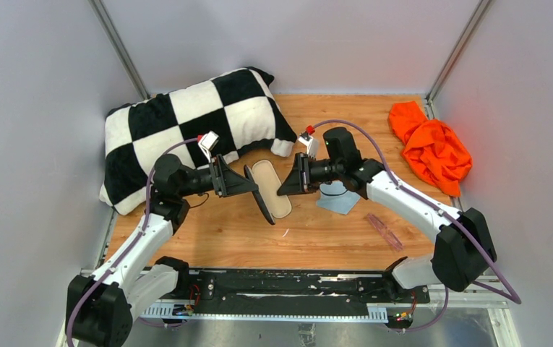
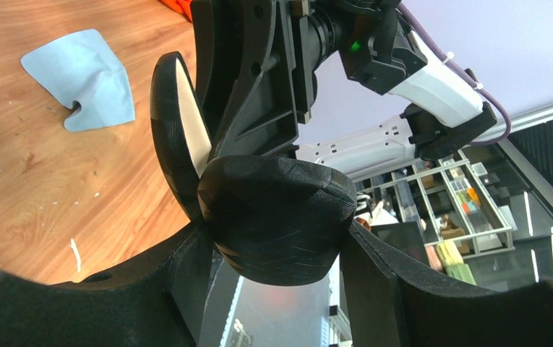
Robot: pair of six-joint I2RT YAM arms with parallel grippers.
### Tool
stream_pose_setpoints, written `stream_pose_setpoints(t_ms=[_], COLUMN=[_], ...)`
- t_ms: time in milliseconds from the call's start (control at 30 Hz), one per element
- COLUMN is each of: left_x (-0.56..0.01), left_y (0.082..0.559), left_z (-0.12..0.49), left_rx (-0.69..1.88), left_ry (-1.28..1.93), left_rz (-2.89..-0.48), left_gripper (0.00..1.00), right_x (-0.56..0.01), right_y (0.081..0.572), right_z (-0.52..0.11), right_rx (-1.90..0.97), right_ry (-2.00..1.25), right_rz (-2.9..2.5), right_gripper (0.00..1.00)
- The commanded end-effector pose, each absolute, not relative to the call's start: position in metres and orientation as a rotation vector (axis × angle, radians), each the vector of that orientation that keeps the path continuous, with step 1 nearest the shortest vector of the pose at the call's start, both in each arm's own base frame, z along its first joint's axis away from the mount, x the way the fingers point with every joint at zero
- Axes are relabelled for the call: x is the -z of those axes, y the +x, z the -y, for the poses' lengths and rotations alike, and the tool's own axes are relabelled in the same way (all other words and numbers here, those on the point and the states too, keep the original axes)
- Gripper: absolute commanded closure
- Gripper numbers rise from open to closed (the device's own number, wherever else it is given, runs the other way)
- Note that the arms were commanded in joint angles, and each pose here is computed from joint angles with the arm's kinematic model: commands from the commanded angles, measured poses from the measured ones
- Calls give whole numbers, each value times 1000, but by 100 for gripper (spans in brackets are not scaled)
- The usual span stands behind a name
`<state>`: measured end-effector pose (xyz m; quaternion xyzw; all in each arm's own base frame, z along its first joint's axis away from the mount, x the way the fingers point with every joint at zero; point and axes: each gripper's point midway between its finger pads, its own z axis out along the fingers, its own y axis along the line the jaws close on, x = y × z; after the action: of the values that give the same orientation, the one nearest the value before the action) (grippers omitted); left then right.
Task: Organize the sunglasses
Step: Place the sunglasses case at the center of the board.
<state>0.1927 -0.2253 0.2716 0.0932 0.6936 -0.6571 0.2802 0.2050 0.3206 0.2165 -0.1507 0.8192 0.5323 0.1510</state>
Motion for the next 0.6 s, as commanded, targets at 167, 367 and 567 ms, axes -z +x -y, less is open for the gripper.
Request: stream_pose_setpoints(t_ms=[167,367,567], left_x=[-271,-266,-258], left_y=[194,189,198], left_z=[226,231,231], left_rx=[1763,1770,1732], left_ry=[280,318,282], left_rz=[-1852,-1861,-1893], left_gripper=[100,100,45], right_x=[-222,-216,-195], right_y=[191,189,197], right_z=[-318,-322,-315], right_rx=[-1492,-1461,-1349], right_ry=[-555,-550,-408], right_rz=[-2364,-2390,-2476], right_gripper=[94,100,100])
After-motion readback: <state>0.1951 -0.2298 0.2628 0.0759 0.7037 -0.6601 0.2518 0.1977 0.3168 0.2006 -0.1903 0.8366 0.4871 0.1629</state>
